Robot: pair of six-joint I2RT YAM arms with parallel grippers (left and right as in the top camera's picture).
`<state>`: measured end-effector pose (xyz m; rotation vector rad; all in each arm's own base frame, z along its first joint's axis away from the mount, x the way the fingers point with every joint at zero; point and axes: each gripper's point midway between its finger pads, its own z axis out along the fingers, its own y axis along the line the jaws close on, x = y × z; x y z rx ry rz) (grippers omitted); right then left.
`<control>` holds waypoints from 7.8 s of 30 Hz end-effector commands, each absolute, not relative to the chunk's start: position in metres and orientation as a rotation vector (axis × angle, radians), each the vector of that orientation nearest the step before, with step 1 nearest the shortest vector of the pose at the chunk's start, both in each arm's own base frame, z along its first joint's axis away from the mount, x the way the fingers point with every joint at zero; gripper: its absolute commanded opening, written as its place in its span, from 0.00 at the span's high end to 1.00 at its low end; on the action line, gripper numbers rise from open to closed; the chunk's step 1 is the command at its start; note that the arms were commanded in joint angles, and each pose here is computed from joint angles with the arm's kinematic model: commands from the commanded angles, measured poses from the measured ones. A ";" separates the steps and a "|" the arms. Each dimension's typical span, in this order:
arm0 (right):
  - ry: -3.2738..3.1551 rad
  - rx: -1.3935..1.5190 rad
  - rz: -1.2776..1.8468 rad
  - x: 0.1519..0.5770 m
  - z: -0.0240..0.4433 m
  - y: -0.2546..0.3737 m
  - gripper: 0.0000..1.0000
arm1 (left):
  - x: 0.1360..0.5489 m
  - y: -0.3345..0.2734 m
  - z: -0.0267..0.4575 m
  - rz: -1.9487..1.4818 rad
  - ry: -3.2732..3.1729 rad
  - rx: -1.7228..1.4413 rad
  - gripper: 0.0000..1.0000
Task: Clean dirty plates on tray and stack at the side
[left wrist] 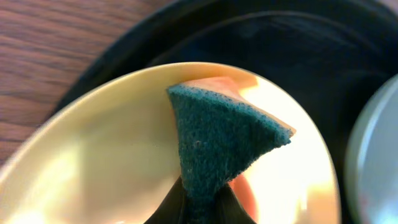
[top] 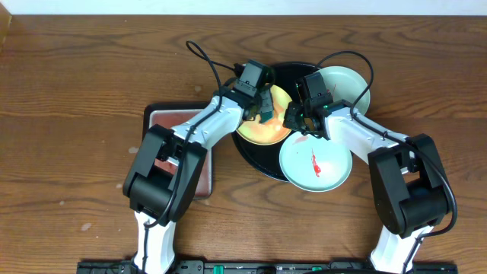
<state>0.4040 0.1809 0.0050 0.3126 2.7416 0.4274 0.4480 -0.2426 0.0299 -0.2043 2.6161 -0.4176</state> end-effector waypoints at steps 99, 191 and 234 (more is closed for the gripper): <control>2.814 0.329 0.464 0.387 -0.006 0.195 0.99 | 0.429 -0.170 -0.022 -0.017 2.786 0.049 0.93; 2.832 0.332 0.454 0.383 -0.008 0.194 0.99 | 0.417 -0.250 -0.004 -0.343 2.694 0.440 0.93; 2.832 0.332 0.453 0.383 -0.008 0.193 0.99 | 0.413 -0.192 -0.011 0.088 2.746 0.467 0.92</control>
